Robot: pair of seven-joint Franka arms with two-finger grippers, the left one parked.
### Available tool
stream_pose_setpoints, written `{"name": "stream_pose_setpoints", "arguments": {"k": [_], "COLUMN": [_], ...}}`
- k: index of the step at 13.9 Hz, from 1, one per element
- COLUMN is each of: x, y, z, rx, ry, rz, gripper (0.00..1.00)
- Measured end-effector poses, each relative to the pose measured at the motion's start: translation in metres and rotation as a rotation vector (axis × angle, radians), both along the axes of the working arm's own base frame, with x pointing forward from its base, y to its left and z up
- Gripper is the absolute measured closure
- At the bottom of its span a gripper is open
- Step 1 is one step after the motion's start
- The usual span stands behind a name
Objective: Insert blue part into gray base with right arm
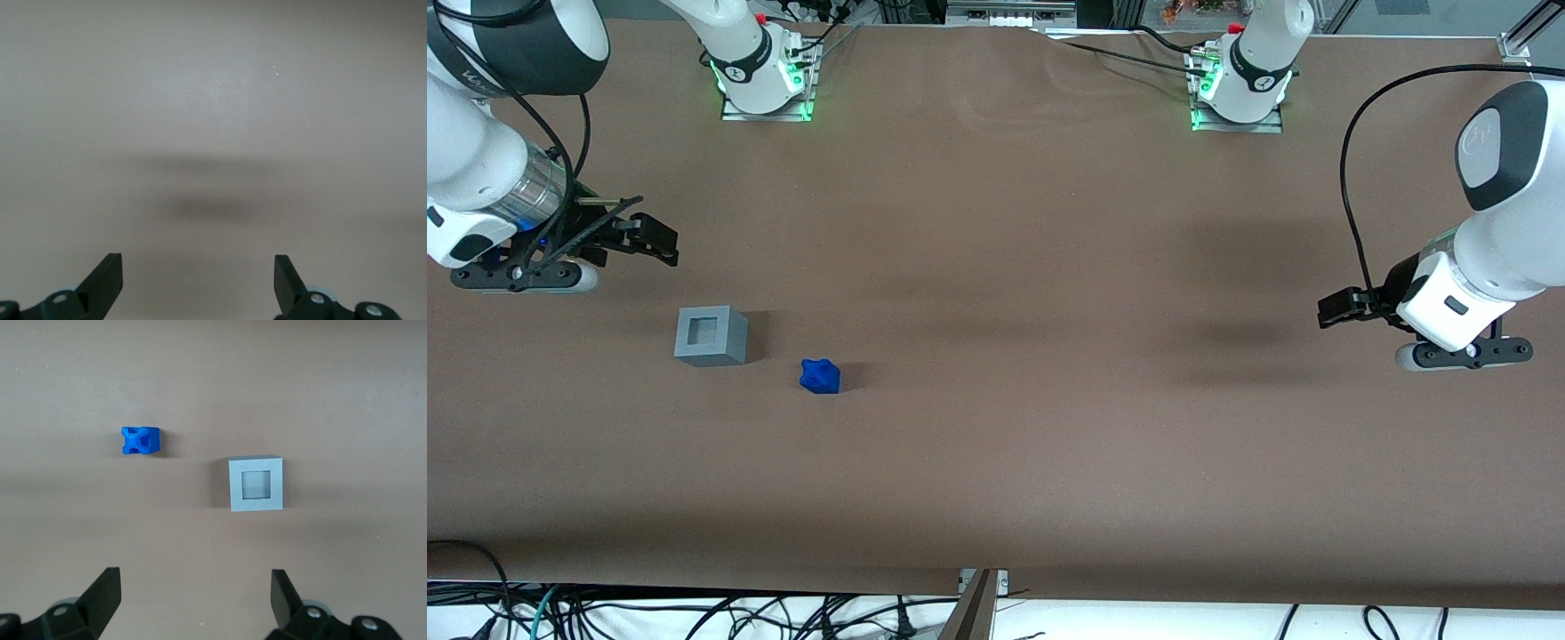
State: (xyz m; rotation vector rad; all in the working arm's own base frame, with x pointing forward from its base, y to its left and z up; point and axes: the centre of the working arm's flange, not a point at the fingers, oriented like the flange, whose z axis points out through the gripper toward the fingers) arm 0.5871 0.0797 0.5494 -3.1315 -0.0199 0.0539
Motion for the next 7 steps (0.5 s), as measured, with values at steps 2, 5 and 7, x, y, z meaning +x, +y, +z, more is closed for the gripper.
{"name": "stream_pose_setpoints", "arguments": {"k": [2, 5, 7], "x": [-0.0005, -0.0033, -0.0060], "y": [-0.0001, -0.0003, 0.0002], "z": [-0.0004, -0.0023, -0.0041], "rx": [-0.001, -0.004, -0.007], "ry": [0.005, 0.029, 0.052], "rz": [0.000, 0.001, 0.002], "gripper": [0.01, 0.00, 0.01]}}
